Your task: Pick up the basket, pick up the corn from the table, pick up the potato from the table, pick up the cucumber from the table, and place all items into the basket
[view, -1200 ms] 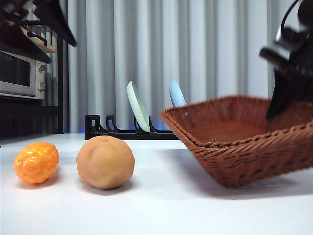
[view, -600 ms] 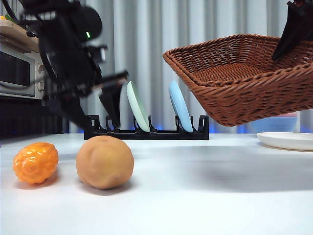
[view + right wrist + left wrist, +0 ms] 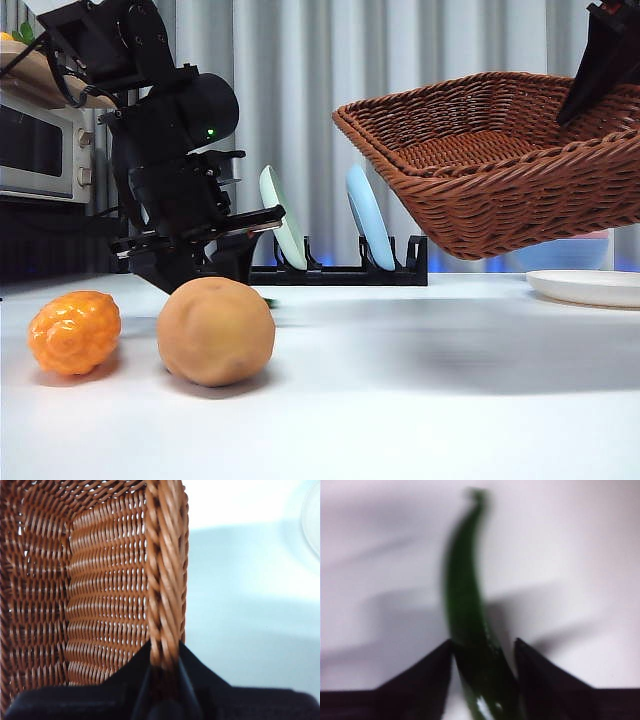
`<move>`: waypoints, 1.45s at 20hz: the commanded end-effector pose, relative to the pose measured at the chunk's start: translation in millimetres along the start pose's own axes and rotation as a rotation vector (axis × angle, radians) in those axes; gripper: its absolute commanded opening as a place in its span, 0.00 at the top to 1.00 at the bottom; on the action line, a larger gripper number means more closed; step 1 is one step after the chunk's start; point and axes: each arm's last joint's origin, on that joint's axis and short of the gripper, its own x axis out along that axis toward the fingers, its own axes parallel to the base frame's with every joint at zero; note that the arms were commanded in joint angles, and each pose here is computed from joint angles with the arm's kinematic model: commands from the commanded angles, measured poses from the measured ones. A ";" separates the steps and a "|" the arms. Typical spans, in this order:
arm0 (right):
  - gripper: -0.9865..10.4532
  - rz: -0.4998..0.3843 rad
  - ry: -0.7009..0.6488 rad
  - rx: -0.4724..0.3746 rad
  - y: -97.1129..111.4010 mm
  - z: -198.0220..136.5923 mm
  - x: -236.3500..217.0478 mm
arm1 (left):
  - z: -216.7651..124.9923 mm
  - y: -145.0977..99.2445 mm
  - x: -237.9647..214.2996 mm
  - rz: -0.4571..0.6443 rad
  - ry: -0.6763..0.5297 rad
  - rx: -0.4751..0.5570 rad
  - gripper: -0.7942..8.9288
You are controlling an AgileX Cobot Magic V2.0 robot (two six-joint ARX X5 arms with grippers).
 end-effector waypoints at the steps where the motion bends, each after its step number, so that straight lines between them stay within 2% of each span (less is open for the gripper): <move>1: 0.92 0.008 -0.029 0.002 2.1 4.5 -3.7 | -2.1 -1.5 -5.1 0.002 0.010 0.032 0.93; 4: 0.92 0.006 -0.021 0.005 0.4 4.8 0.1 | 12.0 -7.5 -58.7 -0.001 -0.149 0.042 0.93; 7: 0.92 0.005 0.000 0.019 -2.8 4.7 8.2 | 25.8 -18.9 -139.1 -0.055 -0.369 0.051 0.93; 9: 0.92 0.005 0.018 0.031 -4.9 4.3 14.7 | 22.9 -36.2 -181.3 -0.111 -0.478 0.073 0.93; 11: 0.92 0.009 0.022 0.053 -7.5 5.3 21.0 | 15.3 -57.5 -201.1 -0.172 -0.531 0.117 0.93; 14: 0.92 0.019 -0.009 0.107 -9.7 9.8 27.4 | 3.4 -94.1 -198.4 -0.249 -0.504 0.186 0.93; 17: 0.92 0.163 -0.031 0.164 -6.5 15.2 31.9 | -3.2 -128.3 -181.8 -0.262 -0.495 0.216 0.93; 20: 0.92 0.267 -0.034 0.184 4.4 18.6 38.7 | -1.7 -141.1 -157.0 -0.213 -0.478 0.202 0.93; 24: 0.92 0.321 -0.002 0.147 24.3 15.6 45.6 | -1.5 -145.6 -128.9 -0.189 -0.407 0.206 0.92; 25: 0.92 0.328 0.004 0.139 28.0 14.8 46.7 | -1.9 -145.7 -127.2 -0.189 -0.398 0.207 0.87; 28: 0.92 0.336 0.011 0.131 32.2 13.8 48.0 | -4.2 -144.7 -126.2 -0.181 -0.371 0.212 0.24; 29: 0.92 0.335 0.011 0.131 32.2 13.8 47.9 | -5.8 -144.3 -125.7 -0.186 -0.350 0.216 0.23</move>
